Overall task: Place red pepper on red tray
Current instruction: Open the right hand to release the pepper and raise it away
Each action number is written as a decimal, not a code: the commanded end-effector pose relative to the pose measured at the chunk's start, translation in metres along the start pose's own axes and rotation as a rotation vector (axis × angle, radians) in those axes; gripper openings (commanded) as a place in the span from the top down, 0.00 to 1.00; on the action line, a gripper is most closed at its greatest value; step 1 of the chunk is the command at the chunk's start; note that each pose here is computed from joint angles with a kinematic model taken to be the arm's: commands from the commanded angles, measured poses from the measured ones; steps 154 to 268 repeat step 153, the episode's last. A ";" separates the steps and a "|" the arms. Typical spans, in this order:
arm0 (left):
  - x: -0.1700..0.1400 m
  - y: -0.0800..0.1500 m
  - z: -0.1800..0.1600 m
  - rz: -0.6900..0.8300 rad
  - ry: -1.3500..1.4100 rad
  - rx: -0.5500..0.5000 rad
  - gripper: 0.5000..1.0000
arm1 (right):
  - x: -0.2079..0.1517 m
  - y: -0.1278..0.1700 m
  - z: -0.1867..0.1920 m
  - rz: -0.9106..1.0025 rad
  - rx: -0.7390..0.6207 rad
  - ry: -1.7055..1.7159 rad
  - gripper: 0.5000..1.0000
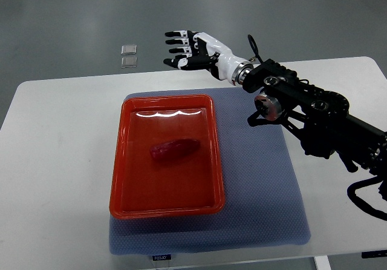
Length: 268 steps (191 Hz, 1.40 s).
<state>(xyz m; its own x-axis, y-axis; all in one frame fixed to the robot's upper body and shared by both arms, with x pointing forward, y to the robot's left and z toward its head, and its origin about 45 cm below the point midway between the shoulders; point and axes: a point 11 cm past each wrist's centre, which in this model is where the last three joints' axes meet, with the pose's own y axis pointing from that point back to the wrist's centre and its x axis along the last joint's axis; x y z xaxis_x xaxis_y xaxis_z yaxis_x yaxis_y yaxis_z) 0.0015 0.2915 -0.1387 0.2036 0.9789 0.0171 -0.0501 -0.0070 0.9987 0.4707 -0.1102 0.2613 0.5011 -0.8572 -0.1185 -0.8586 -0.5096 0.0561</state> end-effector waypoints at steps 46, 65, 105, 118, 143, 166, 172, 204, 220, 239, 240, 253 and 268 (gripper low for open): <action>0.002 0.000 -0.002 0.007 0.000 0.004 0.00 | 0.089 0.047 0.031 0.313 0.152 -0.681 0.17; 0.001 0.000 -0.001 0.005 0.000 0.002 0.00 | 0.097 0.058 0.053 0.353 0.144 -0.696 0.17; 0.002 0.000 -0.002 0.007 0.001 0.004 0.00 | 0.108 0.074 0.081 0.360 0.141 -0.715 0.17; 0.002 0.000 -0.002 0.007 0.001 0.004 0.00 | 0.110 0.075 0.084 0.357 0.139 -0.717 0.17; 0.002 0.000 -0.003 0.007 0.001 0.005 0.00 | 0.111 0.076 0.084 0.352 0.141 -0.716 0.17; 0.002 0.000 -0.003 0.007 0.001 0.005 0.00 | 0.111 0.076 0.083 0.350 0.144 -0.717 0.17; 0.002 0.000 -0.003 0.007 0.001 0.005 0.00 | 0.111 0.076 0.083 0.350 0.144 -0.717 0.17; 0.002 0.000 -0.003 0.007 0.001 0.005 0.00 | 0.111 0.076 0.083 0.350 0.144 -0.717 0.17; 0.002 0.000 -0.003 0.007 0.001 0.005 0.00 | 0.111 0.076 0.083 0.350 0.144 -0.717 0.17; 0.002 0.000 -0.003 0.007 0.001 0.005 0.00 | 0.111 0.076 0.083 0.350 0.144 -0.717 0.17; 0.002 0.000 -0.003 0.007 0.001 0.005 0.00 | 0.111 0.076 0.083 0.350 0.144 -0.717 0.17; 0.002 0.000 -0.003 0.007 0.001 0.005 0.00 | 0.111 0.076 0.083 0.350 0.144 -0.717 0.17; 0.002 0.000 -0.003 0.007 0.001 0.005 0.00 | 0.111 0.076 0.083 0.350 0.144 -0.717 0.17</action>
